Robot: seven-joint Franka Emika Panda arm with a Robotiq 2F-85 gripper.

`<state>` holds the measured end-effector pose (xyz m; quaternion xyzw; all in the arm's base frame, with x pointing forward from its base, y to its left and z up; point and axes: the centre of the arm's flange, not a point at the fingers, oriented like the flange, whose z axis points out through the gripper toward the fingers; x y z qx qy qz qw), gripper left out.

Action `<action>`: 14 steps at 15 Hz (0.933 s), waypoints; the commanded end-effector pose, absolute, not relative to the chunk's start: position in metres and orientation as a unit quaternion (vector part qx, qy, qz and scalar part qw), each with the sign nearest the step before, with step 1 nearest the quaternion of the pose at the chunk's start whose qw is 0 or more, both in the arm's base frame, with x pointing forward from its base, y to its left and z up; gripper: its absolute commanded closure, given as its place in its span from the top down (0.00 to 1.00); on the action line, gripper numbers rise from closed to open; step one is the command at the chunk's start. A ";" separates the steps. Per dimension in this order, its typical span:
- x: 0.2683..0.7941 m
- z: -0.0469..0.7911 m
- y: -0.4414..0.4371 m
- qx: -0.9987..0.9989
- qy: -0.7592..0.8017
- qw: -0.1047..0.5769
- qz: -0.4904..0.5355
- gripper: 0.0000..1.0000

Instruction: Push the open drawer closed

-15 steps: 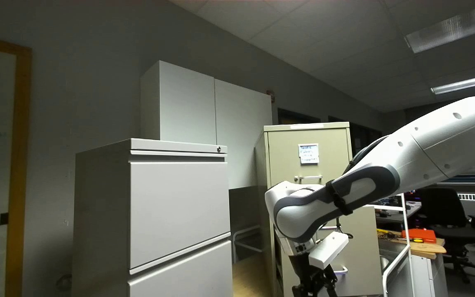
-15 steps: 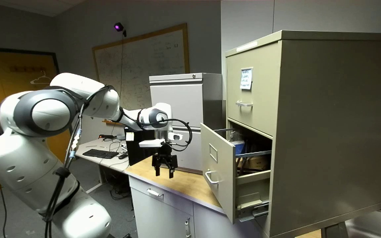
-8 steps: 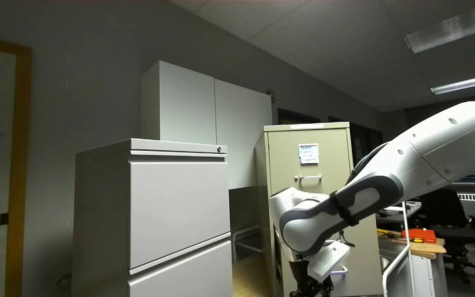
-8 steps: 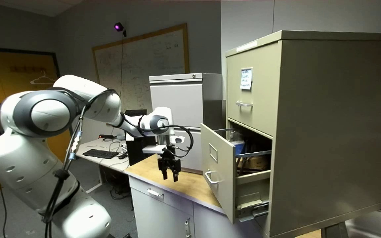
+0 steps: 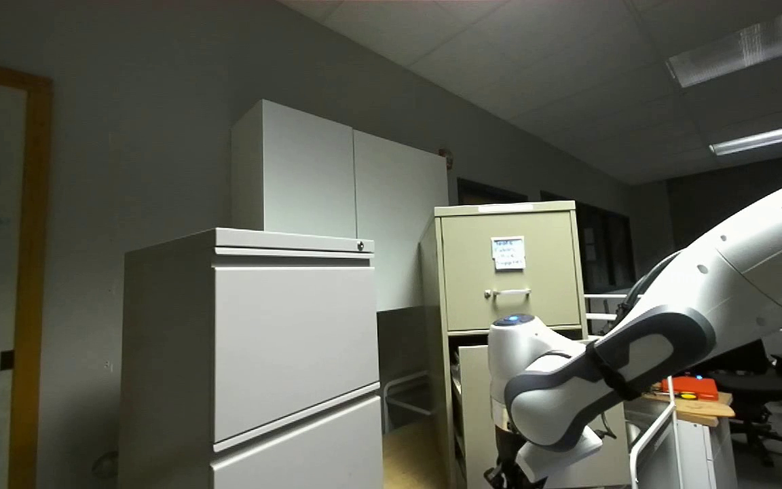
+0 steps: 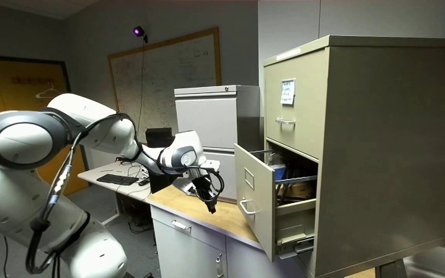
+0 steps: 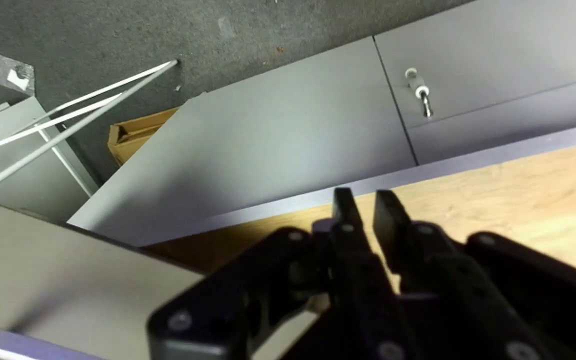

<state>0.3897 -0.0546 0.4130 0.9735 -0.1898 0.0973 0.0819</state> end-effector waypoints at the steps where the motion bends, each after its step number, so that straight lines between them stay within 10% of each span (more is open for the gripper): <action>1: 0.357 0.420 -0.097 0.949 -0.263 0.069 0.160 0.00; 14: 0.327 0.499 -0.121 0.809 -0.462 -0.068 0.357 0.00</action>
